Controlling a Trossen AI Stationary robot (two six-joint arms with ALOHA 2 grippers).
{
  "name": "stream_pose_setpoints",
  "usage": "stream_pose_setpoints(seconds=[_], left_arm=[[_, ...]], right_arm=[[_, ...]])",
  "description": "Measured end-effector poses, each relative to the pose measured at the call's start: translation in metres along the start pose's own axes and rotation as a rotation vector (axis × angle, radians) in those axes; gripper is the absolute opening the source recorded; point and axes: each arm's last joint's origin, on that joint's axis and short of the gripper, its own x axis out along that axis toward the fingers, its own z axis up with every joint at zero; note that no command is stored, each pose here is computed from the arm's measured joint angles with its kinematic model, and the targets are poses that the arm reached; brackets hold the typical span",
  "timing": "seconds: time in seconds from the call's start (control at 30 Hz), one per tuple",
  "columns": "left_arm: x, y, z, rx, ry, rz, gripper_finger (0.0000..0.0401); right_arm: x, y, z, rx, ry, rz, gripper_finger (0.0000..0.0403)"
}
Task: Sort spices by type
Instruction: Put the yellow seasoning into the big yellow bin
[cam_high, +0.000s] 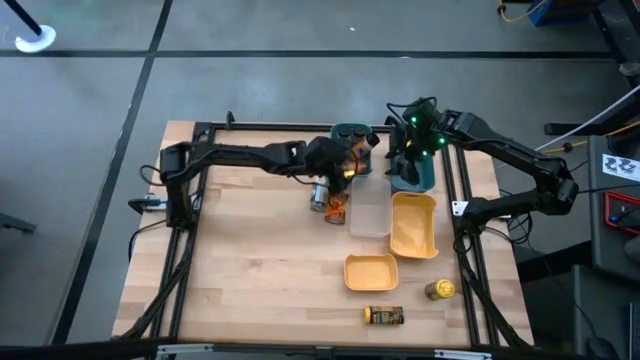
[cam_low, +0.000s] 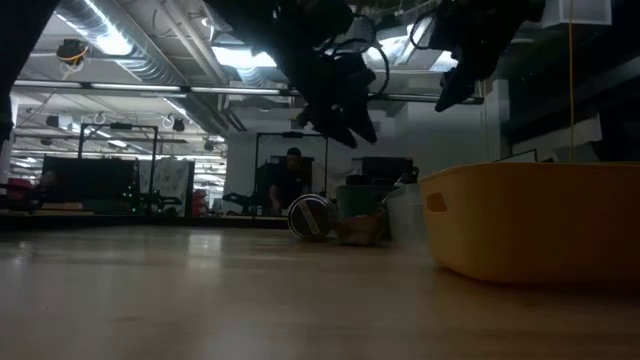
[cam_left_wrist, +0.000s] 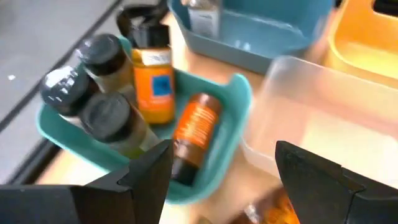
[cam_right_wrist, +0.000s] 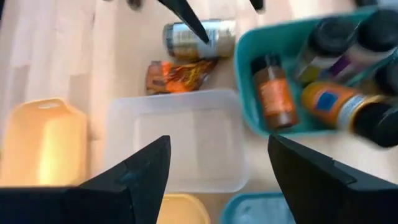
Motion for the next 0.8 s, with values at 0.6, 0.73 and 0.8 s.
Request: stream_pose_setpoints(seconds=[0.6,0.73,0.8], left_arm=[[-0.016,-0.043,-0.005,0.165,-0.002,-0.094,0.0265],[-0.017,-0.045,-0.005,0.166,-0.002,-0.099,0.0265],[-0.017,-0.045,-0.005,0.165,-0.002,-0.100,0.0265]], right_arm=[[0.007,0.110,-0.023,0.244,0.437,0.091,0.0269],[0.008,0.144,-0.030,0.259,0.506,0.093,0.0269],[0.007,0.160,-0.035,0.262,0.538,0.084,0.0269]])
